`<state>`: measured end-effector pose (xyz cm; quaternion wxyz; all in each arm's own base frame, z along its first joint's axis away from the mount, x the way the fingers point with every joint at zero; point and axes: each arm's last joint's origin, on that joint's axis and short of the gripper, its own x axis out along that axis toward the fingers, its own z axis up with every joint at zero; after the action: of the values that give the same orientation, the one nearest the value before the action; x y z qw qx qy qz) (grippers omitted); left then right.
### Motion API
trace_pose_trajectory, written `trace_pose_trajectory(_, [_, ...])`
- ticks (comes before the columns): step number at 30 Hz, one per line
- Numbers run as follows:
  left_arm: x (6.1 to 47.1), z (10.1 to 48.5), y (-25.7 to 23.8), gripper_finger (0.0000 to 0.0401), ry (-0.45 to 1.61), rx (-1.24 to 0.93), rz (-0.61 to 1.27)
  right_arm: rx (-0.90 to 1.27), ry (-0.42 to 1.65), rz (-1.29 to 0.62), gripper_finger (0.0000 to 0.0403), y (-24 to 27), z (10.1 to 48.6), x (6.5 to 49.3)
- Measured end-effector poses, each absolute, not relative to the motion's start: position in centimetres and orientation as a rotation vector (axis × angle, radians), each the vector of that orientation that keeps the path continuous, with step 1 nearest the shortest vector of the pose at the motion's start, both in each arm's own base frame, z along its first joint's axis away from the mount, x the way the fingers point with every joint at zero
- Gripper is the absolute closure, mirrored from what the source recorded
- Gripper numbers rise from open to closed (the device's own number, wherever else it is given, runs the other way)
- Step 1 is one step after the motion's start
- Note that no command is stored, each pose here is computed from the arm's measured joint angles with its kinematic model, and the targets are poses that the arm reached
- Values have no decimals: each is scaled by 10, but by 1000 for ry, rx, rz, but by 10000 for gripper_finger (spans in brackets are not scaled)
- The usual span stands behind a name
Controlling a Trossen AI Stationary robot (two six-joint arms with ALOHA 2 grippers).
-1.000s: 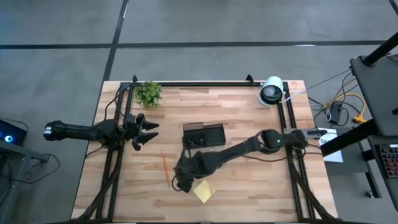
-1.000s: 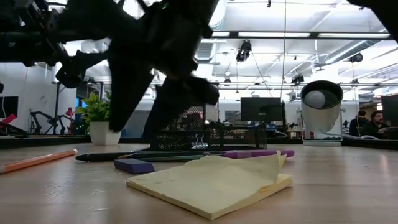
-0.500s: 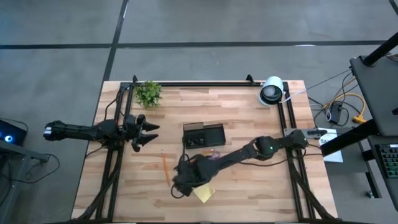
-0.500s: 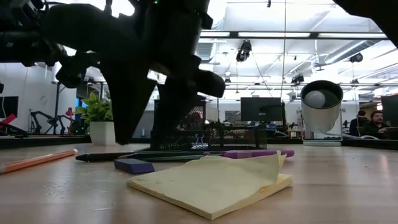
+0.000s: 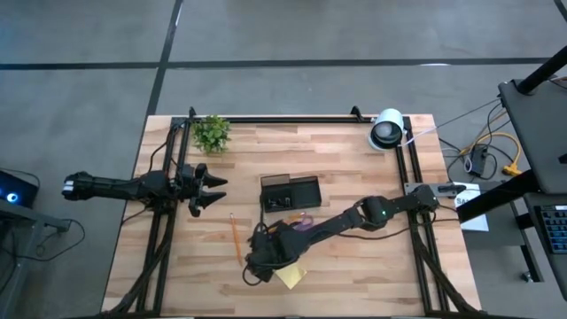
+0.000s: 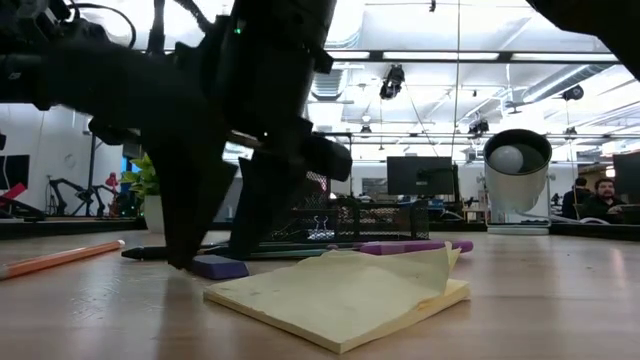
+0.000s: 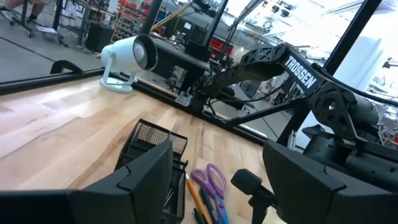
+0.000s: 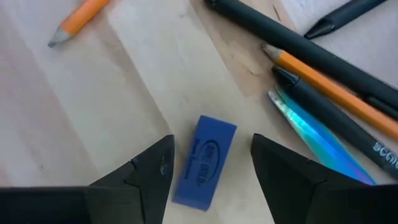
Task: Pick and place office supplies into organizer
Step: Put the blue eraser into the black desk organizer
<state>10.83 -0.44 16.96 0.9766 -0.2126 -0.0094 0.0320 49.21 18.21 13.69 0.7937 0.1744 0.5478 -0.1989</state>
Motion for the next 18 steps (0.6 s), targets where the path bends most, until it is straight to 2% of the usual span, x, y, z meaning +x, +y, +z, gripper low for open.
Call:
trace_pose_trajectory(6, [108, 169, -4, 166, -18, -429, 65, 340, 1196, -410, 208, 185, 135, 489])
trace_pose_trajectory(18, [108, 169, -4, 166, -16, -428, 65, 280, 1228, -358, 320, 198, 132, 482])
